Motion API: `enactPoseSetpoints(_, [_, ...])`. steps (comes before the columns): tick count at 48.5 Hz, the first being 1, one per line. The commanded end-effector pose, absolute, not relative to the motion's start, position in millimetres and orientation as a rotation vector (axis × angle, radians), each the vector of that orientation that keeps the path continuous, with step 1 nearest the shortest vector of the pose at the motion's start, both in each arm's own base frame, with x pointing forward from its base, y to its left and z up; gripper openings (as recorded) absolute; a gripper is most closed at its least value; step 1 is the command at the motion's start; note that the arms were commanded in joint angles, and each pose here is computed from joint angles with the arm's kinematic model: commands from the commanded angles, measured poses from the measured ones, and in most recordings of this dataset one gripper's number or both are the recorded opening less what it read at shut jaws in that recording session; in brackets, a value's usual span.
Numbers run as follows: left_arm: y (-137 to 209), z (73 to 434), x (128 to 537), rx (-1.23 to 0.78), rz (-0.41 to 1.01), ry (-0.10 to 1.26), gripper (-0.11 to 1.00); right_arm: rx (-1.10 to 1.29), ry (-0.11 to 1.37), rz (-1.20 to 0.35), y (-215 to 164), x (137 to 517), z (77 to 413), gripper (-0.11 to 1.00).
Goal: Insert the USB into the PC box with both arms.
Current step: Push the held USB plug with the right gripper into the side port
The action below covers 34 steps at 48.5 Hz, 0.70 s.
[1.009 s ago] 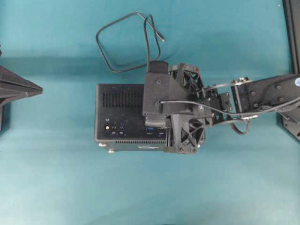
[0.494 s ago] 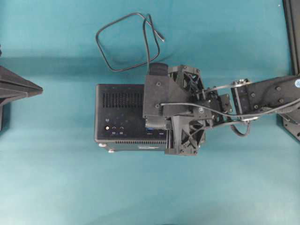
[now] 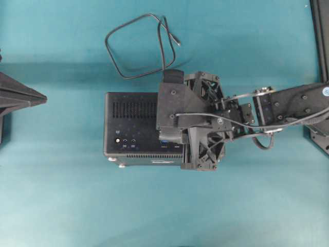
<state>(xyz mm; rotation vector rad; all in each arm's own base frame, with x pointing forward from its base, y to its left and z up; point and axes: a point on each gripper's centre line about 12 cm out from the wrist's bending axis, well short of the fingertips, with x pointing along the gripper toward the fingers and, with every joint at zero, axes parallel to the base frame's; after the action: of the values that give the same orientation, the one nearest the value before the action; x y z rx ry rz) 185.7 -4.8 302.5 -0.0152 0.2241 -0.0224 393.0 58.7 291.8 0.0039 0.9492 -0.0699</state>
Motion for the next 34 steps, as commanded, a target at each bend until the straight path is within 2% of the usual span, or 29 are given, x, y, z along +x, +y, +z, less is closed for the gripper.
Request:
enactPoseSetpoints(1, [-4.5,310.0,186.9,-0.016,-0.021,0.201,0.00,0.021,0.923,-0.067,60.4,393.4,300.3,0.28])
enactPoseSetpoints(15, [-4.5,310.7,186.6,-0.016,-0.021,0.200,0.00,0.021,0.920,-0.066,60.7,392.5,302.9,0.58])
enactPoseSetpoints(34, [-4.7,310.1,186.6,-0.042,-0.019,0.201,0.00,-0.012,0.878,-0.078,56.4,389.4,316.4,0.59])
